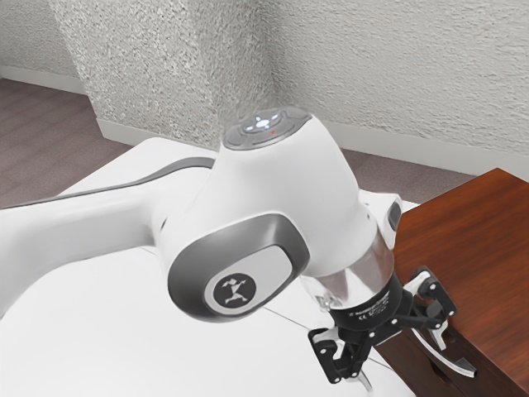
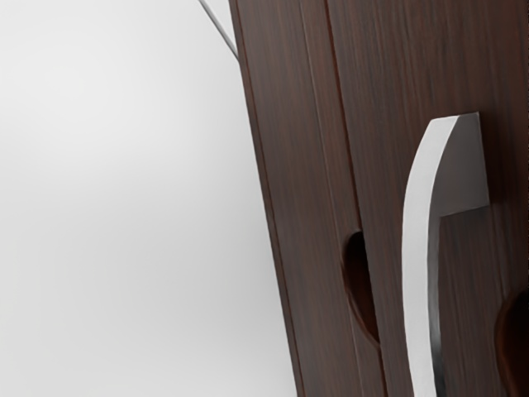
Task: Pull the drawer handle with one arm to open the drawer
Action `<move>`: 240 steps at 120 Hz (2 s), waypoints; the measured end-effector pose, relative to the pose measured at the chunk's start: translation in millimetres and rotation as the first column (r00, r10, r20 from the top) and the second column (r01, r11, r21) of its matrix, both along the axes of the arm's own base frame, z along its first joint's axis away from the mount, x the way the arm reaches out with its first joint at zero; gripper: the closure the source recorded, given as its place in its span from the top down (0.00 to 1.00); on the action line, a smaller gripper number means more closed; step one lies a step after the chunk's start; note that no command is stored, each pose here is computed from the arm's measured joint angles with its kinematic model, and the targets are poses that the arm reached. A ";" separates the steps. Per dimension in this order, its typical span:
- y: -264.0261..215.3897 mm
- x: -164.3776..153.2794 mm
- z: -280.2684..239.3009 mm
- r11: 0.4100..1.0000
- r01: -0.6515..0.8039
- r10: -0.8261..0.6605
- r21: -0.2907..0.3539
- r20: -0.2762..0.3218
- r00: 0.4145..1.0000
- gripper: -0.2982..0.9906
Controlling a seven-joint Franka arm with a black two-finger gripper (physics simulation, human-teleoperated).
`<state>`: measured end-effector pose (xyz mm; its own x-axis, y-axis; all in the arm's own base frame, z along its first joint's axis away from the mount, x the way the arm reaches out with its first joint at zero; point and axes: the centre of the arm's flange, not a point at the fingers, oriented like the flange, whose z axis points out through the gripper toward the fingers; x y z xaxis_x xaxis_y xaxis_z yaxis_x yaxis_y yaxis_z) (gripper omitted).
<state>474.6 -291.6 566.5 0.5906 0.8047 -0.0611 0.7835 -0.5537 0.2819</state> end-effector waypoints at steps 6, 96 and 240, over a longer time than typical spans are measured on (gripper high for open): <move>0.2 0.4 0.0 1.000 0.001 -0.001 0.000 0.002 1.000 0.77; 2.2 5.9 -10.7 1.000 -0.003 0.003 -0.009 -0.011 1.000 0.50; 30.7 -23.7 -11.1 1.000 0.002 -0.002 -0.005 -0.007 1.000 0.34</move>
